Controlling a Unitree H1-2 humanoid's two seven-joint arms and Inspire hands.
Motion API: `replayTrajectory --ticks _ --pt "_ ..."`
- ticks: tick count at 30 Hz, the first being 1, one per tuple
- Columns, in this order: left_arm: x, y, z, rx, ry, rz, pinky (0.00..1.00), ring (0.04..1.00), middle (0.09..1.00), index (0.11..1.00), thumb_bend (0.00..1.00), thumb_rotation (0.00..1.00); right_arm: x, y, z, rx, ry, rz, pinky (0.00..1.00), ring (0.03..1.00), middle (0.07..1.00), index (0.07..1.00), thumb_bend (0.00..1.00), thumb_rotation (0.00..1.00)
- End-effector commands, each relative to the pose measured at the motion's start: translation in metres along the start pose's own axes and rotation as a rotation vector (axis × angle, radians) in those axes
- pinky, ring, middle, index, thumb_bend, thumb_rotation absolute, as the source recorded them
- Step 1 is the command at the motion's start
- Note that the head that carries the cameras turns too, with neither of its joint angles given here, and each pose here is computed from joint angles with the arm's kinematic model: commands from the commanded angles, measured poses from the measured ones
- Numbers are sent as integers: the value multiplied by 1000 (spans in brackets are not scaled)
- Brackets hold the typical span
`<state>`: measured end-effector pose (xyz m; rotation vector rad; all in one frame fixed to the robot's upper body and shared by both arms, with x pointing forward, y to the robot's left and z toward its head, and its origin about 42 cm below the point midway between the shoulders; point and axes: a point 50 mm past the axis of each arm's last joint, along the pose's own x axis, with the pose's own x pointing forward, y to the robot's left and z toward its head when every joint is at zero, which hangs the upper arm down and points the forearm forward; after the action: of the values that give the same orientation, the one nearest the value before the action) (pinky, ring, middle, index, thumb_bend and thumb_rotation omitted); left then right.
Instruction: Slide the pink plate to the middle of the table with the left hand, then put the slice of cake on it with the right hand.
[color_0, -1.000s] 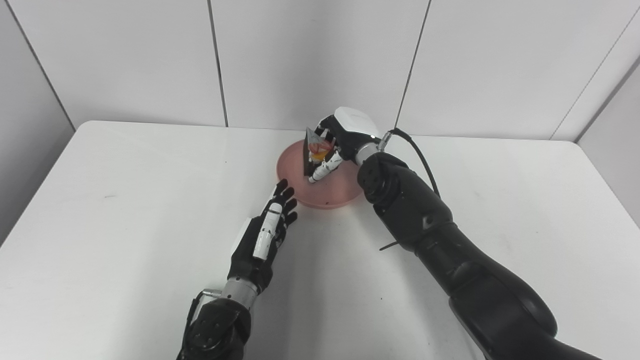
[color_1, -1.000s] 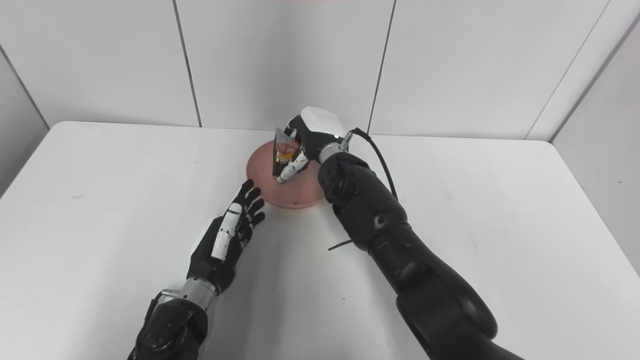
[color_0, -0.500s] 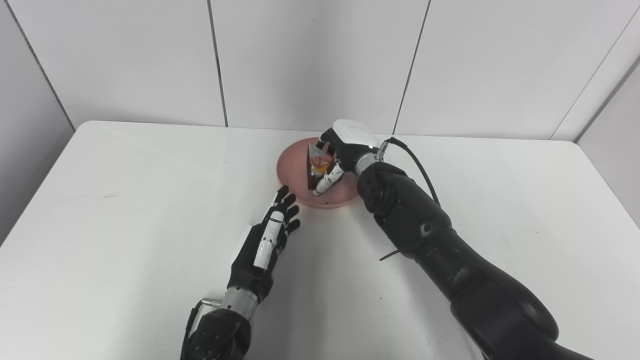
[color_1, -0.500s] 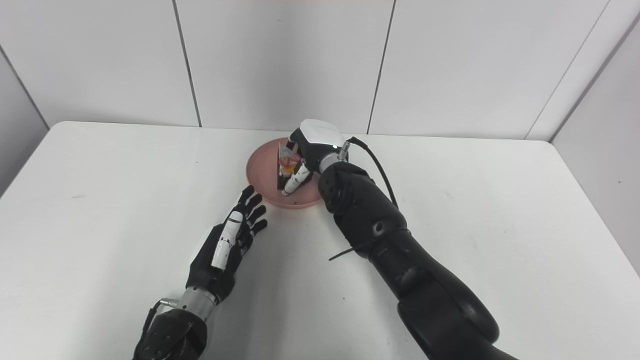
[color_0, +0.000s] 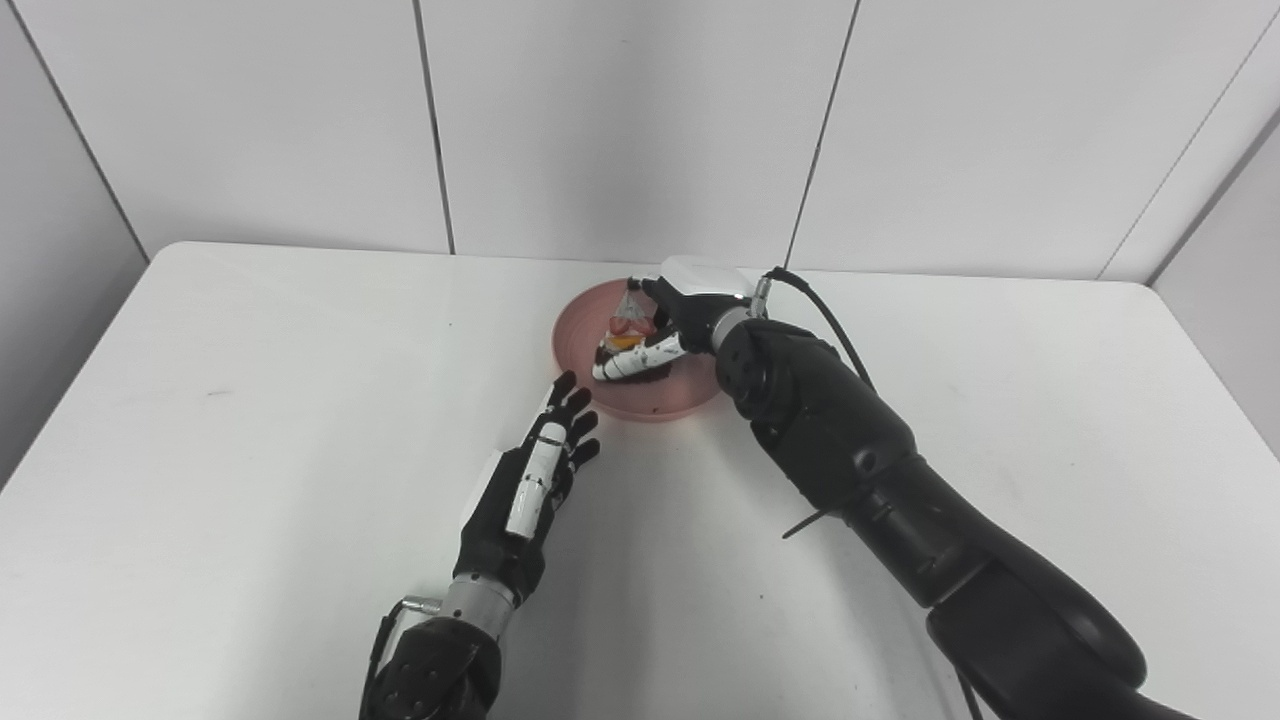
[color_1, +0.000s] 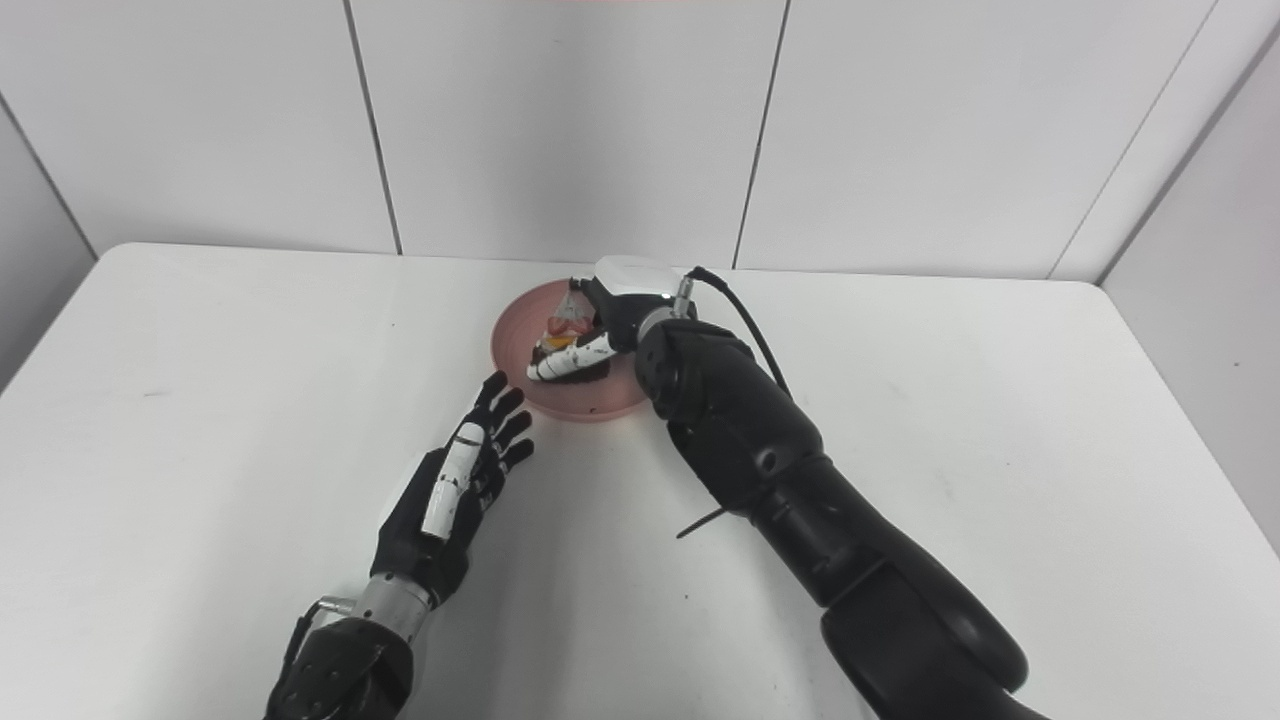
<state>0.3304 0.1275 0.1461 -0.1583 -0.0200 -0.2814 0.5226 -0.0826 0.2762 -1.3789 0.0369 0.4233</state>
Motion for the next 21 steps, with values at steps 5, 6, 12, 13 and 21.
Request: replayTrajectory --ticks 5,6,12,13,21 --pt "-8 2 -12 -3 62 19 938 969 983 989 398 1000 -12 -25 -1 1 -5 -29 657 928 993 1000 915 988" --pt "-7 3 -12 -2 61 20 938 969 984 989 398 1000 -13 -26 -2 8 -8 -35 662 934 997 1000 917 993" --pt "-7 4 -13 4 66 20 942 968 979 984 403 1000 -24 -36 -2 22 -20 -69 682 934 1000 1000 922 1000" --pt "-7 4 -13 4 67 19 942 968 979 984 409 1000 -26 -39 -1 21 -23 -74 667 925 1000 1000 924 1000" --pt "-7 5 -15 16 73 18 951 972 978 983 412 1000 -59 -68 6 -20 -80 -135 616 848 997 1000 935 1000"
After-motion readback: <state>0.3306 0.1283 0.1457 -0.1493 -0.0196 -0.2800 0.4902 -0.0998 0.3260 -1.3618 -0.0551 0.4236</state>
